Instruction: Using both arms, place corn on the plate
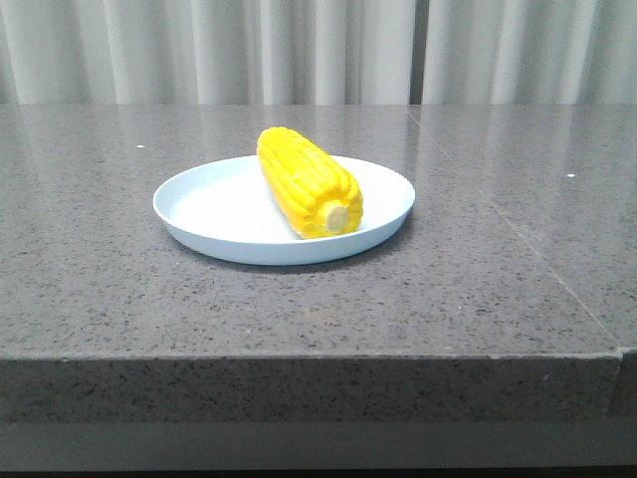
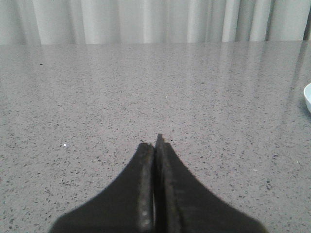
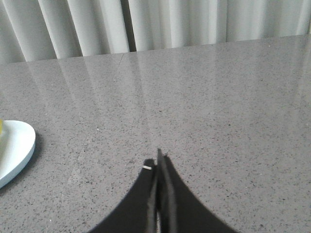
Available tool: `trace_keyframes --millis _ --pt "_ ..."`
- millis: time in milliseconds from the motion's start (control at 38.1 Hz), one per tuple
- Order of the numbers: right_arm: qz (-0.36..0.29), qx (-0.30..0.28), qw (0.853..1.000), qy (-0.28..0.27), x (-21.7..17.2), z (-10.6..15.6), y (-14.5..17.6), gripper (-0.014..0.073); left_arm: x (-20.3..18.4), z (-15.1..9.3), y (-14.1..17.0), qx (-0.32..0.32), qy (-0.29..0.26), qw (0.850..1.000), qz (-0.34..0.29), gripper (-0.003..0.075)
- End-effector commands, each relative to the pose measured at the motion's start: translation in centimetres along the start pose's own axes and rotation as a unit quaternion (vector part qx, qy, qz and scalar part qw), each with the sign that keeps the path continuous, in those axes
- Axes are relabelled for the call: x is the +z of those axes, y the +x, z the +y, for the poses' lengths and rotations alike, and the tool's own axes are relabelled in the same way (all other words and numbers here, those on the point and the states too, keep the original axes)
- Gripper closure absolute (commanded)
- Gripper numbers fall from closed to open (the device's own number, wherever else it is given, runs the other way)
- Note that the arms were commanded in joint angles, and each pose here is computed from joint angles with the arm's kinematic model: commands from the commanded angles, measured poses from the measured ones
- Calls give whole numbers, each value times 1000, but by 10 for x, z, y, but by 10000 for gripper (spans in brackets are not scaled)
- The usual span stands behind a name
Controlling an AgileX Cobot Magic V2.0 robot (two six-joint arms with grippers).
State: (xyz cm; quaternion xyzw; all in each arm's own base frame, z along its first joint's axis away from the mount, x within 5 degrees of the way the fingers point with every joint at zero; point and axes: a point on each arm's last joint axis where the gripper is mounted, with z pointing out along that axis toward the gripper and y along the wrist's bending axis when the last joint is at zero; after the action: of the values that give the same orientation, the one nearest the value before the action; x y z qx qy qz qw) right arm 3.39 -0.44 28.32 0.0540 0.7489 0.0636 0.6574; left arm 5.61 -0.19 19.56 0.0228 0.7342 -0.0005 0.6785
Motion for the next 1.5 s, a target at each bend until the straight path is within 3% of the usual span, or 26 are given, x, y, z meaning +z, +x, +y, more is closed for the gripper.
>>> trace_keyframes --millis 0,367,682,971,1312,1469 --pt "-45 -12 999 -6 -1 2 -14 663 0 0 -2 -2 -4 999 -42 741" --pt "-45 -12 999 -7 0 2 -12 663 0 0 -2 -2 -4 999 -42 741" --pt "-83 -35 994 -56 24 6 27 663 0 0 -2 -2 -4 999 -42 741" --pt "-68 -23 997 3 38 -8 71 663 0 0 -2 -2 -4 999 -42 741" --pt "-14 -20 999 21 39 -11 82 663 0 0 -2 -2 -4 999 -42 741" --pt "-27 -20 999 19 37 -11 80 663 0 0 -2 -2 -4 999 -42 741"
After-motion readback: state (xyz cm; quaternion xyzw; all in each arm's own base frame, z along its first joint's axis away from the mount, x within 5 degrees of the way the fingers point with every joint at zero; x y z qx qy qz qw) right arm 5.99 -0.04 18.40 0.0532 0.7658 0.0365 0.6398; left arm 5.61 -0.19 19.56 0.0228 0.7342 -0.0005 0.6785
